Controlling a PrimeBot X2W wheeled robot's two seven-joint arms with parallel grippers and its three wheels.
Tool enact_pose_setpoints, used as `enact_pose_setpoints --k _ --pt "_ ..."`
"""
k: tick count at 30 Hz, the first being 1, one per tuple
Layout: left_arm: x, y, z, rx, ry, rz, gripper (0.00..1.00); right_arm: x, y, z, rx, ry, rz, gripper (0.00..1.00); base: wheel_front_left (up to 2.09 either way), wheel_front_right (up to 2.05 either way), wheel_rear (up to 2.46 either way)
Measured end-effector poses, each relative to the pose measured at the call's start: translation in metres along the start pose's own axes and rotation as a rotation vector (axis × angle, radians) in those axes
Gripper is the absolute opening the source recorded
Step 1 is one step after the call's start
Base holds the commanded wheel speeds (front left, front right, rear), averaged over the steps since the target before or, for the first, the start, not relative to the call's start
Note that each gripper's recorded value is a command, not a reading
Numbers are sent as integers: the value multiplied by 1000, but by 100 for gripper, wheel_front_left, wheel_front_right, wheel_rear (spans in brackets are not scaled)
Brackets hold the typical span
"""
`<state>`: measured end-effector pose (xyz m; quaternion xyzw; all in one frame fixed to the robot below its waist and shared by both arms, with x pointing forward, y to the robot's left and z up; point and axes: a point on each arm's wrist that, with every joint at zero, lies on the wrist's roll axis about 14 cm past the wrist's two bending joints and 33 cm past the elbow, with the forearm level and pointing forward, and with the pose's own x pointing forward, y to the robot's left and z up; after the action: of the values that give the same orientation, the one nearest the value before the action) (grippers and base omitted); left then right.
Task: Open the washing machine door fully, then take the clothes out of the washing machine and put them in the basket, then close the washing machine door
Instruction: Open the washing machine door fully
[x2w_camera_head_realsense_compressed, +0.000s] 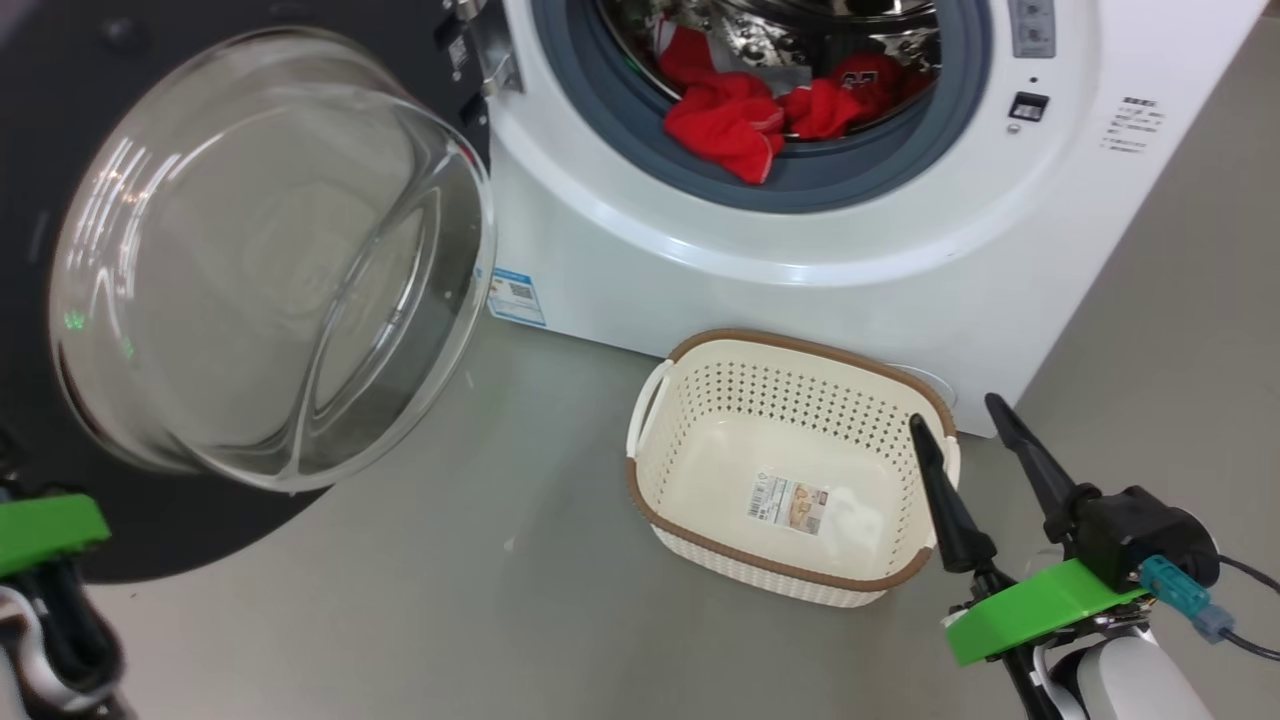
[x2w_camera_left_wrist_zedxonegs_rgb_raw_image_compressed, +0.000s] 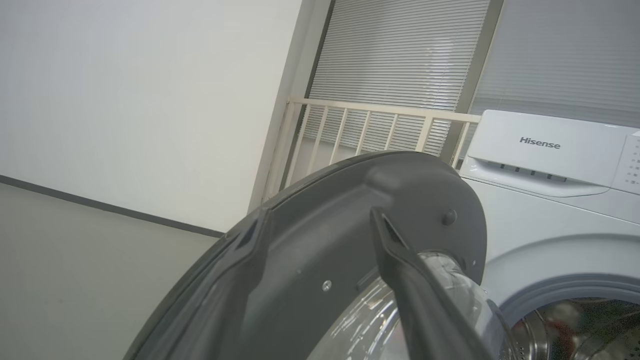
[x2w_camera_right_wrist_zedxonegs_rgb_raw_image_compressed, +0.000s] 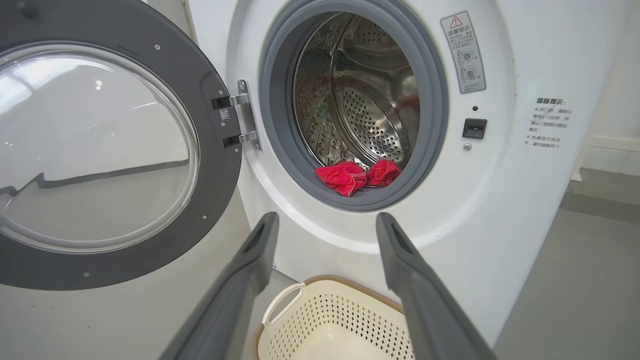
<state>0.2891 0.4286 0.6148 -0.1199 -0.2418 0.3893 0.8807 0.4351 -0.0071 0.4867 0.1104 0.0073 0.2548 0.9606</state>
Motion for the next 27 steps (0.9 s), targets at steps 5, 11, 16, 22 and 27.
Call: enact_pose_setpoints --k 5,11,16,22,27 --pt "-14 -39 -7 -55 24 -122 100 -5 -18 11 9 -38 -57 100 0 0 0" --pt "-29 -92 -7 -91 25 -272 100 -15 -33 16 -3 -50 -106 100 0 0 0" --pt "-49 -125 -19 -107 67 -381 100 -24 -44 23 -12 -68 -141 100 0 0 0" --pt "-76 -169 -42 -154 152 -541 100 -35 -59 38 -30 -111 -190 100 0 0 0" --pt "-104 -200 -65 -174 237 -679 100 -46 -68 49 -73 -137 -219 100 0 0 0"
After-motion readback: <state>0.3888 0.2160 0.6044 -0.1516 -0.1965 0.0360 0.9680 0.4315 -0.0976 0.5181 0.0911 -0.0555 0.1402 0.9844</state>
